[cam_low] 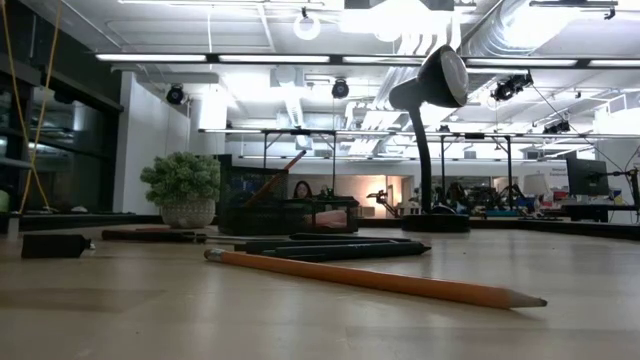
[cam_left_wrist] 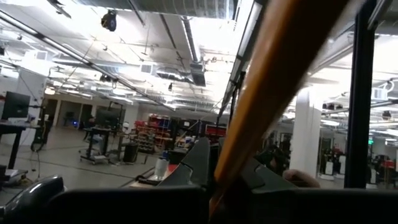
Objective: Pick and place office supplies into organizer
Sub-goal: Put the right orange pencil into the black desk organizer
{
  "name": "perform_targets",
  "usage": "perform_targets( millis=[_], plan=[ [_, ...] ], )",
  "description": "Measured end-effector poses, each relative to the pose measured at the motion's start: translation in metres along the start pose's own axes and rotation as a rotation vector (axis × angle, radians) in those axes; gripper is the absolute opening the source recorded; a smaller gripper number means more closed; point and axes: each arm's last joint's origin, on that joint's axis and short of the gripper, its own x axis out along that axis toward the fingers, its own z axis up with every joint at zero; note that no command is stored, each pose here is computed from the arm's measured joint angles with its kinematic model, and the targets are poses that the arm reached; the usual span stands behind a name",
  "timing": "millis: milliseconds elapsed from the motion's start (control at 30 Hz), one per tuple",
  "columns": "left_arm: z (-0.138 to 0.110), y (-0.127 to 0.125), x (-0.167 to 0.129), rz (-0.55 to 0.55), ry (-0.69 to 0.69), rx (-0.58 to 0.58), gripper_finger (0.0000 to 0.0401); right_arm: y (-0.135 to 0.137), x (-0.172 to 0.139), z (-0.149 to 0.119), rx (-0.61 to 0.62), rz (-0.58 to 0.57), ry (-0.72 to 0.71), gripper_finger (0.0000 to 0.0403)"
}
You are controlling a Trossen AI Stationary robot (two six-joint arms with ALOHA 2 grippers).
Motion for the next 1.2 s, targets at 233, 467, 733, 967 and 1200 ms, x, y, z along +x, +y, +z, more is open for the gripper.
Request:
perform_targets(
  millis=[233,467,733,967,1200],
  plan=[
    [-0.001,0.011,0.002,-0.036,0.018,0.022,0.0003,0.0,0.0,0.0,0.025,0.007,0.006,0.0156],
    [-0.001,0.02,0.003,-0.116,0.03,0.028,0.0003,0.007,-0.003,-0.001,0.031,0.034,0.015,0.022],
    [-0.001,0.033,0.003,-0.199,0.049,0.046,0.0004,0.015,-0.007,-0.006,0.033,0.039,0.054,0.0226],
    [0.004,0.064,-0.002,-0.216,0.156,0.081,0.0005,0.027,-0.014,-0.011,0.047,0.077,0.107,0.0227],
    [0.013,0.098,-0.018,-0.177,0.313,0.133,0.0006,0.037,-0.021,-0.015,0.041,0.064,0.136,0.0228]
  ],
)
